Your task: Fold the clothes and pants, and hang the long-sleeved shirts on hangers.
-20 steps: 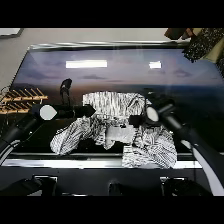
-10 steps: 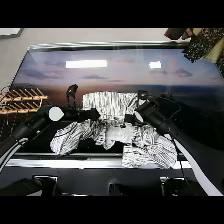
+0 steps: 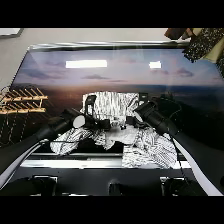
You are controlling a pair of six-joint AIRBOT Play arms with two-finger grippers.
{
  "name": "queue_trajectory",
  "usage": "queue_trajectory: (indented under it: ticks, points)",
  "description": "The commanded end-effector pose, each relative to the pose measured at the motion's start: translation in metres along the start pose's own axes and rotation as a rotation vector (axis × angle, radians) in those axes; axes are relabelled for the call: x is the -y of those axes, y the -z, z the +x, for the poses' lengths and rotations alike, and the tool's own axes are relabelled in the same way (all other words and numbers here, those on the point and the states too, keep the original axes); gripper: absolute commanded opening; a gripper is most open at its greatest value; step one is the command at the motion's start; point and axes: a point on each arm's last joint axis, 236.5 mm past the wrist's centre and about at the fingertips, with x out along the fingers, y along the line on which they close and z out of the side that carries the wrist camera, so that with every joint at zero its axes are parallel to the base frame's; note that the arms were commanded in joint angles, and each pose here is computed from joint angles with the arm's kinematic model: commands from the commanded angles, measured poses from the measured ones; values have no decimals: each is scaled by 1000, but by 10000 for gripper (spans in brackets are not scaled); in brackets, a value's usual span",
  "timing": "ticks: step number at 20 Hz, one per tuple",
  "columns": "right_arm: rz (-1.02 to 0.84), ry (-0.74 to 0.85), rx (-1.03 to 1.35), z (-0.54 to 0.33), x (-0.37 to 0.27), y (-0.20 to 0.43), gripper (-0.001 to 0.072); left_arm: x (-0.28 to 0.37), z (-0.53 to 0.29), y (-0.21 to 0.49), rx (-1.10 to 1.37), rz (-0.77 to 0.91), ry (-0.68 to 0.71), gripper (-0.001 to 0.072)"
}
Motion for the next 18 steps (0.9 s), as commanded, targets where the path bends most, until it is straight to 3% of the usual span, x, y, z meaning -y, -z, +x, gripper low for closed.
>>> queue_trajectory:
  ticks: [1, 4, 5, 7, 8, 10, 14, 18]
  points:
    - [2, 4, -7, 0, 1, 2, 34, -12, 19, 22, -88, -14, -93, 578]
    - [6, -2, -12, 0, -1, 3, 34, -26, 30, 25, -107, -50, -146, 567]
    - [7, -5, -15, 0, -2, 4, 34, -28, 33, 24, -104, -54, -153, 486]
    - [12, -14, -22, 0, -4, 5, 34, -27, 37, 18, -86, -54, -145, 151]
    - [15, -20, -27, -1, -5, 7, 34, -24, 38, 12, -62, -51, -131, 19]
    - [14, -35, -24, -5, -7, 7, 33, -22, 33, -1, -35, -60, -118, 17]
    - [41, -78, 118, -64, 5, -35, 32, -48, -31, -58, 34, -7, -247, 17]
    - [-34, -177, 327, -178, 3, -94, 31, -16, -141, -131, 208, 46, -186, 17]
